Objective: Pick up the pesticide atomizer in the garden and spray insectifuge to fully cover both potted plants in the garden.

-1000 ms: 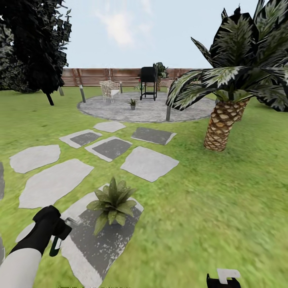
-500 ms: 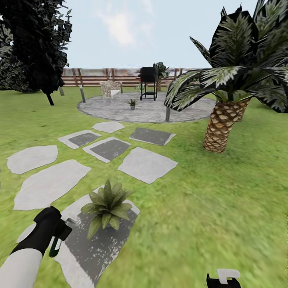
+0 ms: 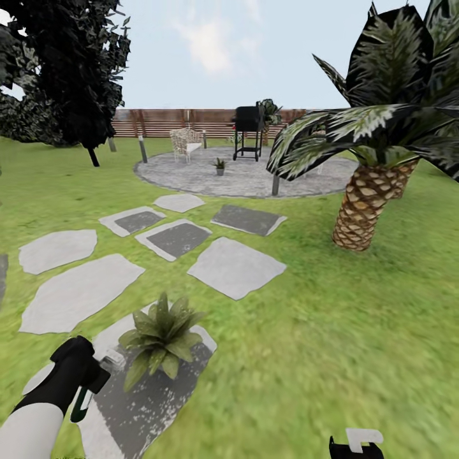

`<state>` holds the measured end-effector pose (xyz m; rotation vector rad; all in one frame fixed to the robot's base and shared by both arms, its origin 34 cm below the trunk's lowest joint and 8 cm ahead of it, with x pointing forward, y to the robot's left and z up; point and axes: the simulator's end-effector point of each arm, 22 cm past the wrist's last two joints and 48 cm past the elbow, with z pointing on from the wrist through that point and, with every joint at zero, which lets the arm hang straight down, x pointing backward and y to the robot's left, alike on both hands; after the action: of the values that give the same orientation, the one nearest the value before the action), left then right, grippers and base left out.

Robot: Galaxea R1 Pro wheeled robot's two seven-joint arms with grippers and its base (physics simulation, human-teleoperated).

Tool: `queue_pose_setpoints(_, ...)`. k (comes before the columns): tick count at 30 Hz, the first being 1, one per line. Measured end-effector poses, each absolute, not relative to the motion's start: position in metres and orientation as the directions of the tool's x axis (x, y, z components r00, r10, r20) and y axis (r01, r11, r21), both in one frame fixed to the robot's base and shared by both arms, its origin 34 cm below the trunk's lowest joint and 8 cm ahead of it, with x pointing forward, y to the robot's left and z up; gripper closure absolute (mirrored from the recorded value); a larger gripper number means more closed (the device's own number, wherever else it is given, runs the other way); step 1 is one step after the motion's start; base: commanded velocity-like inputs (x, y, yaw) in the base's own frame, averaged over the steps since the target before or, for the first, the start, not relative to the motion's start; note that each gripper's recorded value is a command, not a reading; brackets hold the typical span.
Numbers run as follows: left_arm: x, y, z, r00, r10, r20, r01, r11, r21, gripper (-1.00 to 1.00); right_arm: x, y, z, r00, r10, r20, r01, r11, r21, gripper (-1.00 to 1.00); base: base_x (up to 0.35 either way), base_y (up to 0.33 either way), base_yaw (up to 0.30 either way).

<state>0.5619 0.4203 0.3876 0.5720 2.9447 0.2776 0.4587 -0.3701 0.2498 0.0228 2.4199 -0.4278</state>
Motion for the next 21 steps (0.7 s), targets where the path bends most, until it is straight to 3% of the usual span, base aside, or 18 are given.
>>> queue_pose_setpoints(8, 0.545, 0.418, 0.374, -0.920, 0.386, -0.068, 0.366, 0.908, 0.203, 1.00, 0.459, -0.370, 0.250, -0.775, -0.094, -0.625, 0.126, 0.946, -0.299, -1.00, 0.059, -0.256, 0.258)
queue_pose_setpoints(21, 0.550, 0.430, 0.381, -0.923, 0.375, -0.080, 0.349, 0.908, 0.231, 1.00, 0.459, -0.371, 0.250, -0.775, -0.094, -0.625, 0.127, 0.946, -0.299, -1.00, -0.024, -0.271, 0.025)
